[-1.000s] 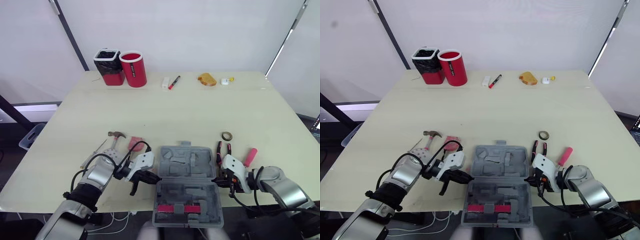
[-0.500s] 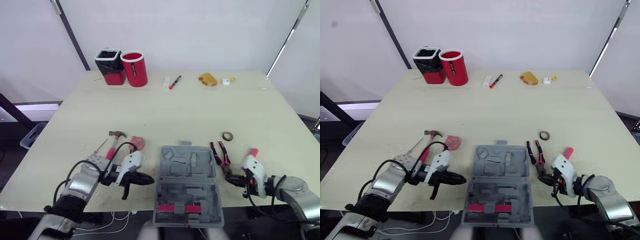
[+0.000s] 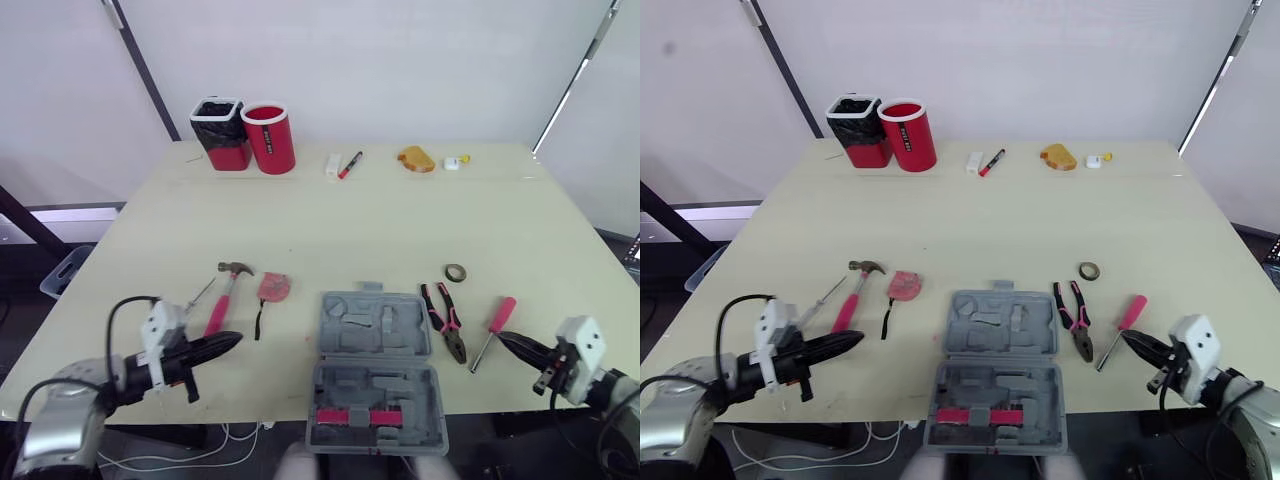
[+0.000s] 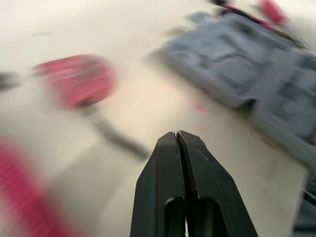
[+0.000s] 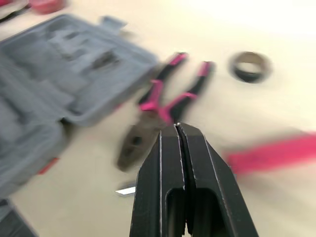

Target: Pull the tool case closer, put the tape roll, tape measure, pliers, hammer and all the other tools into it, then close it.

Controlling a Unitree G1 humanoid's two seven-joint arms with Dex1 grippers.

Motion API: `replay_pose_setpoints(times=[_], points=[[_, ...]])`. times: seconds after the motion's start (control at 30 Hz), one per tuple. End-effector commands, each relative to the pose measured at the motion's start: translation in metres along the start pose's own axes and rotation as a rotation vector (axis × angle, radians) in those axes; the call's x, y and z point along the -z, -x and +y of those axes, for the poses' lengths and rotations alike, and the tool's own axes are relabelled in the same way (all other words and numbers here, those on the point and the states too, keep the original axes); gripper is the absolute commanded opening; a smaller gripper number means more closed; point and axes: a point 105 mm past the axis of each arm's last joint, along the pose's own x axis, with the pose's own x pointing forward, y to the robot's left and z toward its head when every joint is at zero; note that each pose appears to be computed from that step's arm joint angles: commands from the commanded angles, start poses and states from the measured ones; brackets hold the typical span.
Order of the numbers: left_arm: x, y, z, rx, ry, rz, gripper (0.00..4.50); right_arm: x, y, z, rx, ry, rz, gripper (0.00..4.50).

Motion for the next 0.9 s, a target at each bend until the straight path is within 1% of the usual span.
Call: replay_pose_setpoints(times=[0.03,0.07,0.1,0.13,0.2,0.27,0.3,0.33,0.37,0.4,0.57,0.7,0.8,0.9], points=[[-0.005,0.024,0.014,-0.147,0.004,-0.071,0.09,-0.006,0.022,-0.018,0.104,0.006,-0.054,0.00],[-0.002,0.029,0.015,-0.174,0.017,-0.076,0.09,-0.006,0.026,-0.020,0.117,0.003,-0.054,0.00],[0.001,0.035,0.017,-0.210,0.029,-0.080,0.60,-0.004,0.032,-0.022,0.135,-0.004,-0.055,0.55],[0.006,0.043,0.018,-0.252,0.041,-0.080,0.92,-0.001,0.039,-0.025,0.156,-0.017,-0.054,0.88],[0.018,0.059,0.019,-0.325,0.049,-0.061,1.77,0.005,0.054,-0.031,0.208,-0.037,-0.057,1.76],[0.028,0.071,0.019,-0.377,0.065,-0.052,2.80,0.010,0.066,-0.035,0.252,-0.058,-0.066,2.81],[0.033,0.077,0.018,-0.394,0.071,-0.044,3.11,0.011,0.070,-0.036,0.269,-0.069,-0.076,3.24],[0.037,0.081,0.018,-0.408,0.077,-0.039,3.61,0.011,0.074,-0.038,0.282,-0.077,-0.085,3.70],[0.039,0.085,0.019,-0.426,0.085,-0.042,3.99,0.011,0.077,-0.039,0.296,-0.081,-0.093,4.12],[0.041,0.088,0.019,-0.440,0.089,-0.044,4.46,0.012,0.079,-0.039,0.308,-0.087,-0.095,4.50],[0.045,0.101,0.020,-0.480,0.096,-0.040,4.49,0.021,0.090,-0.034,0.325,-0.109,-0.071,4.50],[0.042,0.094,0.018,-0.448,0.081,-0.038,4.49,0.020,0.091,-0.038,0.320,-0.096,-0.048,4.50],[0.031,0.082,0.015,-0.401,0.004,-0.033,4.49,0.015,0.083,-0.035,0.253,-0.085,-0.018,4.50],[0.010,0.065,0.007,-0.315,-0.049,-0.075,4.49,-0.001,0.072,-0.036,0.191,-0.058,-0.021,4.50]])
